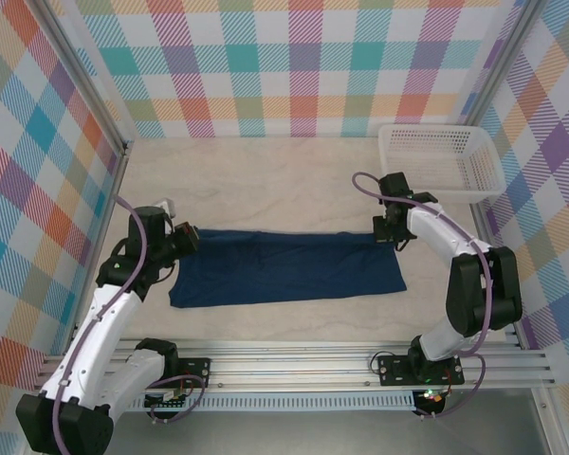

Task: Fold the inside-out t-shirt

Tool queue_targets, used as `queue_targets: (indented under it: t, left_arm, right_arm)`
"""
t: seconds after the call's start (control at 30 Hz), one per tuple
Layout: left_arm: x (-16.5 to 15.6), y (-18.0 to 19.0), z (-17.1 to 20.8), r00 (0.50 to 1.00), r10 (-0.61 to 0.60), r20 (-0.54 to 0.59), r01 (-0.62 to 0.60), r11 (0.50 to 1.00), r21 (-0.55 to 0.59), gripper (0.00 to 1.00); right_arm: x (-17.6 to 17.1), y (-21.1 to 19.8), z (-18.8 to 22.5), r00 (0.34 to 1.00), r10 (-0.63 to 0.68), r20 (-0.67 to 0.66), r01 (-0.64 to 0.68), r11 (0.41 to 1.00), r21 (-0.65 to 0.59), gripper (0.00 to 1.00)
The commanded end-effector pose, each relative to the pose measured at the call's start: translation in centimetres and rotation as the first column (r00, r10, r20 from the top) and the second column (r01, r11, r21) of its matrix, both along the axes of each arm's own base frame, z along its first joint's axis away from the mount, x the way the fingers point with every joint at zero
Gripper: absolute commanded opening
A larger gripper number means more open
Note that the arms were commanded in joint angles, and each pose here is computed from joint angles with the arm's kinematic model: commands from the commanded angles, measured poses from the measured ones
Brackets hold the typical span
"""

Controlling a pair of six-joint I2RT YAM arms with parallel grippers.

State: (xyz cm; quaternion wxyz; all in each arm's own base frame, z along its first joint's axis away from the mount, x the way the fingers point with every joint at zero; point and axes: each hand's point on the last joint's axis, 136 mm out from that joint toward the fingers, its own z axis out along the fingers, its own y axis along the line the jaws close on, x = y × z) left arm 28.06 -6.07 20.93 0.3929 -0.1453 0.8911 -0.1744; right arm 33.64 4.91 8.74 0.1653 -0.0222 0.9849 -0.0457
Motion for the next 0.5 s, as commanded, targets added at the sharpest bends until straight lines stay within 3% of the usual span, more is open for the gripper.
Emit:
queue_targets:
  t: [0.0,0.27,0.47]
  left_arm:
    - [-0.6,-0.2,1.0,1.0,-0.002,0.003,0.002,1.0,-0.017,0.0]
    - [-3.4,-0.7,-4.7,0.989,0.017,-0.149,-0.033,0.994,-0.107,0.0]
    - [-5.2,-1.4,-9.1,0.965,0.022,-0.259,-0.068,0.983,-0.171,0.0]
  right_arm:
    - [-0.3,-0.5,1.6,1.0,-0.022,0.016,0.022,1.0,-0.007,0.0]
    - [-2.4,-0.7,-0.8,0.997,-0.052,-0.057,0.052,0.999,-0.002,0.01]
    - [-4.1,-1.4,-2.7,0.989,-0.097,-0.11,0.094,0.995,-0.031,0.14]
